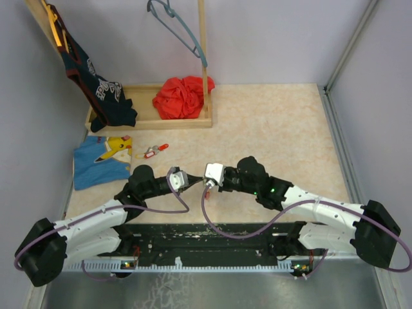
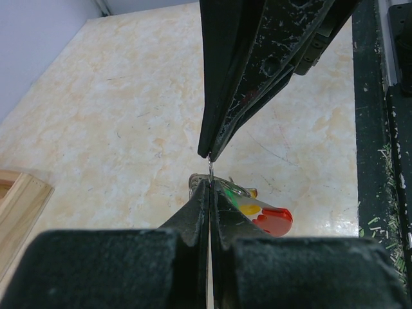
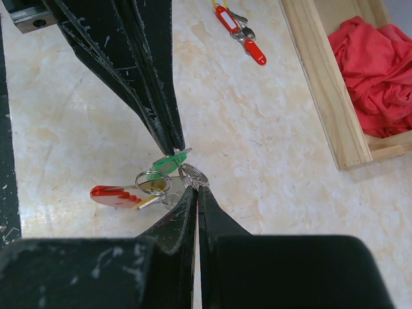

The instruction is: Put the keys on the keyring

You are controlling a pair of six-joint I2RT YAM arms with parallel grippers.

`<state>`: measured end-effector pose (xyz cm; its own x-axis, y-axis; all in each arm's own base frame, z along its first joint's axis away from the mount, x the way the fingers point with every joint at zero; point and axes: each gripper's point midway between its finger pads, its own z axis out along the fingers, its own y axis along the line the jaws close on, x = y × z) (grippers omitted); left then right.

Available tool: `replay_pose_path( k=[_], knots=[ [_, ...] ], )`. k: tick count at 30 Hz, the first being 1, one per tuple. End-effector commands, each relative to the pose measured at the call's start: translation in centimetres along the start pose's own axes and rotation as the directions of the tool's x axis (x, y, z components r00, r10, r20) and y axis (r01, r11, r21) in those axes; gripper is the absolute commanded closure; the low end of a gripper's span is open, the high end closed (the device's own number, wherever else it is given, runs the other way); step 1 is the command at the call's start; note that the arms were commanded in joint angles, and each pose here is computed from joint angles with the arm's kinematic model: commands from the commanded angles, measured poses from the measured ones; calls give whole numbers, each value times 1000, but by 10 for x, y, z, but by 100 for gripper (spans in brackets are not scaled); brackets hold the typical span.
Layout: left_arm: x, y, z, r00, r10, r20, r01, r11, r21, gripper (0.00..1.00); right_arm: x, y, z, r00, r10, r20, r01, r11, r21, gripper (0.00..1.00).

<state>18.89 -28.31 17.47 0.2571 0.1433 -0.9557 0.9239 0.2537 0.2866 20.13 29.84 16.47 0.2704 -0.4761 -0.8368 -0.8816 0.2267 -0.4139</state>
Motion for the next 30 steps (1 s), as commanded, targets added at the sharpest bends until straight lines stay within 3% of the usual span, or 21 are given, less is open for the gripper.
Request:
replay_pose_path(
  k=[1, 14, 20, 30],
  knots=[
    [1, -2, 1, 1000, 6, 0, -6, 1000, 12, 100, -28, -18, -1, 996, 13, 91, -18, 998, 52, 100],
    [4, 10, -1, 1000, -16, -21, 15, 998, -62, 100, -31, -25, -7, 993, 40, 111, -48, 996, 76, 100],
    [24, 19, 1, 989, -123, -78, 112, 984, -140, 100, -31, -47, -30, 994, 45, 102, -65, 977, 204, 100],
    [62, 7, 40, 945, -285, -159, 280, 959, -53, 100, -51, -74, -82, 986, 49, 158, -106, 920, 378, 100]
  ],
)
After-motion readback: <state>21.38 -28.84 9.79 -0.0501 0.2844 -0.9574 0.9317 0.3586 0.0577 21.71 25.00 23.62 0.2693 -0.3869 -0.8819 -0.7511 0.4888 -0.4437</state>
